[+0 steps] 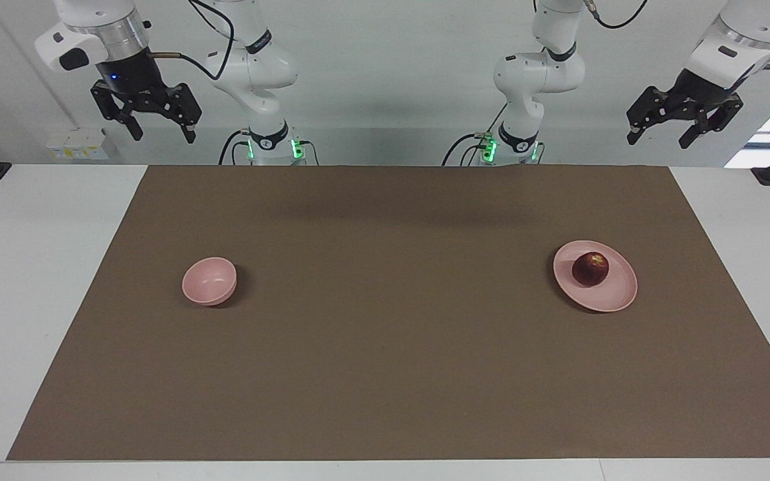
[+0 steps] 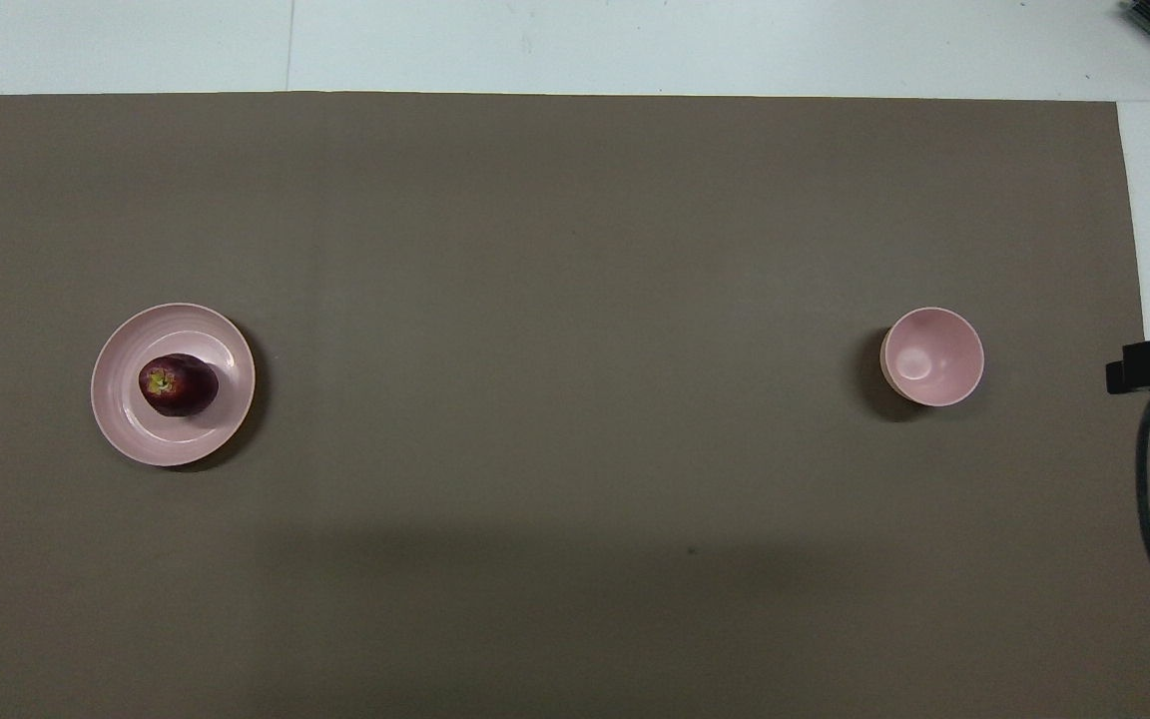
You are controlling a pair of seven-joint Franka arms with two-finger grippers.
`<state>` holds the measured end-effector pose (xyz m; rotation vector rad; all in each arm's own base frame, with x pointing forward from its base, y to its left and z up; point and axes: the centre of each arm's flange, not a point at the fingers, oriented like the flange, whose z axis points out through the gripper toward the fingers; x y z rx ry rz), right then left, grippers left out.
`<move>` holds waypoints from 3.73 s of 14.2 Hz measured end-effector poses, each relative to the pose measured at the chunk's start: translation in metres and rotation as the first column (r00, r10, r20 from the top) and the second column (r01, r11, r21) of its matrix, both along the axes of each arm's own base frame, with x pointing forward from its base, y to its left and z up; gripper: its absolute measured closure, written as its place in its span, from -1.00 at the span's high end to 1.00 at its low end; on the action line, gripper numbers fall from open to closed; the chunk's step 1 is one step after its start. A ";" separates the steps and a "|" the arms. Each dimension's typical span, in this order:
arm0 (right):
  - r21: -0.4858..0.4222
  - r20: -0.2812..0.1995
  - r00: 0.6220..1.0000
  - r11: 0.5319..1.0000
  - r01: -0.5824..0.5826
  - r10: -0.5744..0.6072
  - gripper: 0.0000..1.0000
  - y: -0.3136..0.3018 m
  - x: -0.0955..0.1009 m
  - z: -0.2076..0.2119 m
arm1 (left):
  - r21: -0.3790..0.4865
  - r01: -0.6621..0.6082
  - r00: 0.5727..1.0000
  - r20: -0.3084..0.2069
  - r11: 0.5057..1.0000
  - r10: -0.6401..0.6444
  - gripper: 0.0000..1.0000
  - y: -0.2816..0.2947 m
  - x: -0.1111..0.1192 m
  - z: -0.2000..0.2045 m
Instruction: Move apple from plate to bowl
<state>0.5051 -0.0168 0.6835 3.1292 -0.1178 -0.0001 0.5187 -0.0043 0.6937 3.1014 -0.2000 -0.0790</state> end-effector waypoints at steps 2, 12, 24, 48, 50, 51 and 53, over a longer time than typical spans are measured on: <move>0.000 -0.001 1.000 1.000 0.000 0.000 1.00 0.000 0.000 0.000 | 0.000 -0.003 1.000 -0.001 1.000 0.003 1.00 0.002 0.000 -0.001; 0.000 -0.001 1.000 1.000 0.001 -0.001 1.00 -0.001 0.000 0.000 | 0.000 -0.008 1.000 -0.003 1.000 0.008 1.00 0.005 -0.002 -0.001; 0.001 -0.001 1.000 1.000 0.015 -0.015 1.00 -0.008 -0.001 0.000 | 0.000 -0.006 1.000 -0.002 1.000 0.006 1.00 0.004 -0.002 0.000; 0.002 -0.056 0.998 1.000 0.000 0.000 1.00 0.000 0.001 -0.026 | 0.003 0.008 0.988 0.152 1.000 -0.009 1.00 0.003 0.032 -0.209; 0.002 -0.056 0.998 1.000 0.000 0.000 1.00 0.000 0.001 -0.027 | 0.006 0.014 0.987 0.159 1.000 -0.015 1.00 0.004 0.035 -0.239; 0.002 -0.056 0.998 1.000 0.000 0.000 1.00 0.000 0.001 -0.027 | 0.007 0.015 0.987 0.160 1.000 -0.016 1.00 0.005 0.037 -0.256; 0.002 -0.056 0.998 1.000 0.000 0.000 1.00 0.000 0.001 -0.027 | 0.009 0.012 0.985 0.172 1.000 -0.013 1.00 0.006 0.039 -0.290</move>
